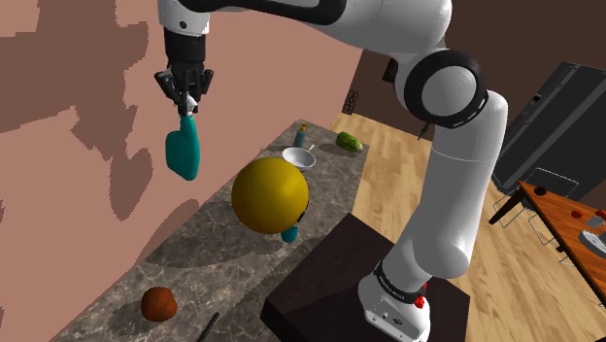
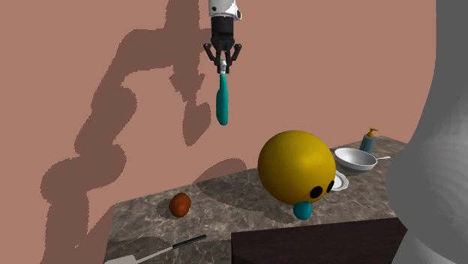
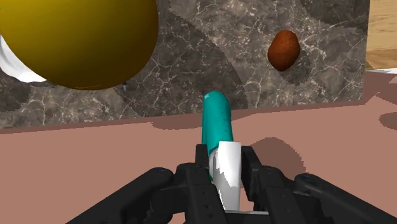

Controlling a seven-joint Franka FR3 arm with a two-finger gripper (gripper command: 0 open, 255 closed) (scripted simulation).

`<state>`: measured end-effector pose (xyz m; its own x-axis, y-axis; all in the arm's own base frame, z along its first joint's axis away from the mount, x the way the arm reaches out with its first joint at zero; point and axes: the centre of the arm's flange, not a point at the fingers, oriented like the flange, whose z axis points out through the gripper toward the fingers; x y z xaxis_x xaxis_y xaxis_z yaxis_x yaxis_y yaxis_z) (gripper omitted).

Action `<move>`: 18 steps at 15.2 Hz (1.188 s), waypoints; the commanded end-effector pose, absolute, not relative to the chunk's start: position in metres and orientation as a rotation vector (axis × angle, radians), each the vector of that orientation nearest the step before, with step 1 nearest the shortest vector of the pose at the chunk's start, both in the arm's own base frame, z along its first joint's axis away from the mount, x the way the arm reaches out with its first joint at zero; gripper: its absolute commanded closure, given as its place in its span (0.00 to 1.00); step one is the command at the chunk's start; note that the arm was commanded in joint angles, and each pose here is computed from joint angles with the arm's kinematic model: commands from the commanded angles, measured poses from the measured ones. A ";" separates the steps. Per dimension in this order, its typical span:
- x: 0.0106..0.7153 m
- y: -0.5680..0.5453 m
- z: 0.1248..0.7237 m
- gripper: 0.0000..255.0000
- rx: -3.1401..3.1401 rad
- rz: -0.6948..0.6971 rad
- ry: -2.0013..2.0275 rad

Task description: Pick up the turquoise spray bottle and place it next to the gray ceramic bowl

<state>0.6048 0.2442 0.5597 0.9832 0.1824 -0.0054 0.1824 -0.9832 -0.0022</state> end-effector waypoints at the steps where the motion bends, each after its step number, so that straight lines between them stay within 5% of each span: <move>1: 0.599 0.224 0.563 1.00 -3.127 0.009 -0.287; 18: 0.549 0.006 0.563 1.00 -3.127 0.009 -0.287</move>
